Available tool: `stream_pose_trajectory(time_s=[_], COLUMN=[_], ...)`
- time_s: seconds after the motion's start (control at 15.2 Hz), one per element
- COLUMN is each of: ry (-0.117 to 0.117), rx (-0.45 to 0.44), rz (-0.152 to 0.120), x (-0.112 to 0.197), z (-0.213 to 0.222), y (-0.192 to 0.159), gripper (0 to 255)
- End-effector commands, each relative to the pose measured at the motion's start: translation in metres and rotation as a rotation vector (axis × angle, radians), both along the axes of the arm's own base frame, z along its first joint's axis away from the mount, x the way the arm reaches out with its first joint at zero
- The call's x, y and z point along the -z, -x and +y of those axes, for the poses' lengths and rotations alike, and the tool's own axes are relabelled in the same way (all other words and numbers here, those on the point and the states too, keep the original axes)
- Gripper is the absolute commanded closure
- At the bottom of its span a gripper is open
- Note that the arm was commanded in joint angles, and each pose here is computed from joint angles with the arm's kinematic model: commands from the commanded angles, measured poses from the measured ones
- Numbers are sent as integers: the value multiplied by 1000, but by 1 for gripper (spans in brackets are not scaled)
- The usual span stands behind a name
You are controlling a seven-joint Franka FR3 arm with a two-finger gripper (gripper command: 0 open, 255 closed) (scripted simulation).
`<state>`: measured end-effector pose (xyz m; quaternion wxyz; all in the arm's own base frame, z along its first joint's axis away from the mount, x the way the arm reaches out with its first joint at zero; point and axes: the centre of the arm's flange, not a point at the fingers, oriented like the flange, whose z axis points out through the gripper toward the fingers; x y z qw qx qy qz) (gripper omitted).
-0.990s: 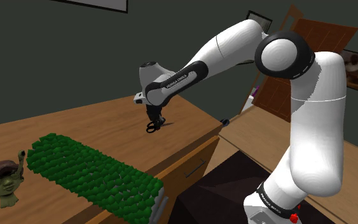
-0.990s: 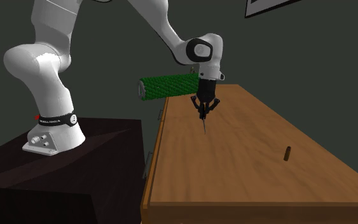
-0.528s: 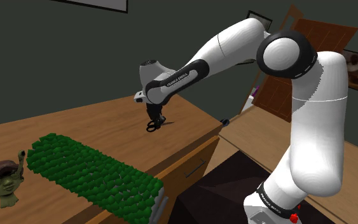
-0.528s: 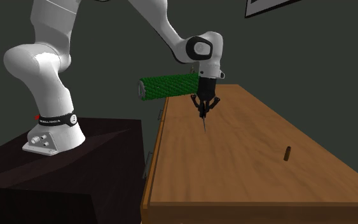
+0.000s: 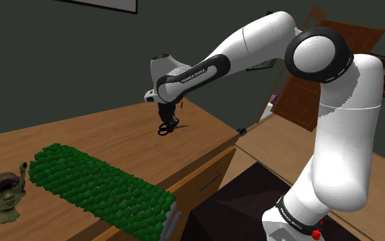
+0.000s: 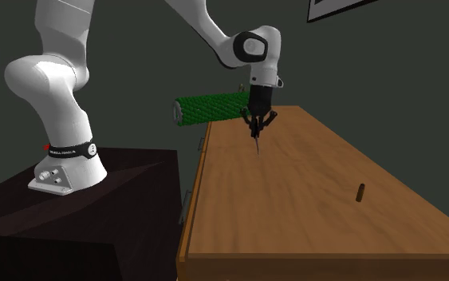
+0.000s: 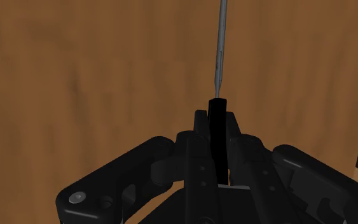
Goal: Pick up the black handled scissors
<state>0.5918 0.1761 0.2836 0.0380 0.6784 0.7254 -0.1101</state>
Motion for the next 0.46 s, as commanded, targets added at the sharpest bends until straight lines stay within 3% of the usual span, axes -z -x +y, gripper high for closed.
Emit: stream_pose_trajectory(time_s=[0.0, 0.4], ry=[0, 0], rx=[0, 0], rz=[0, 0], x=[-12, -34], z=[-1, -1], y=[1, 1], gripper=[255, 255])
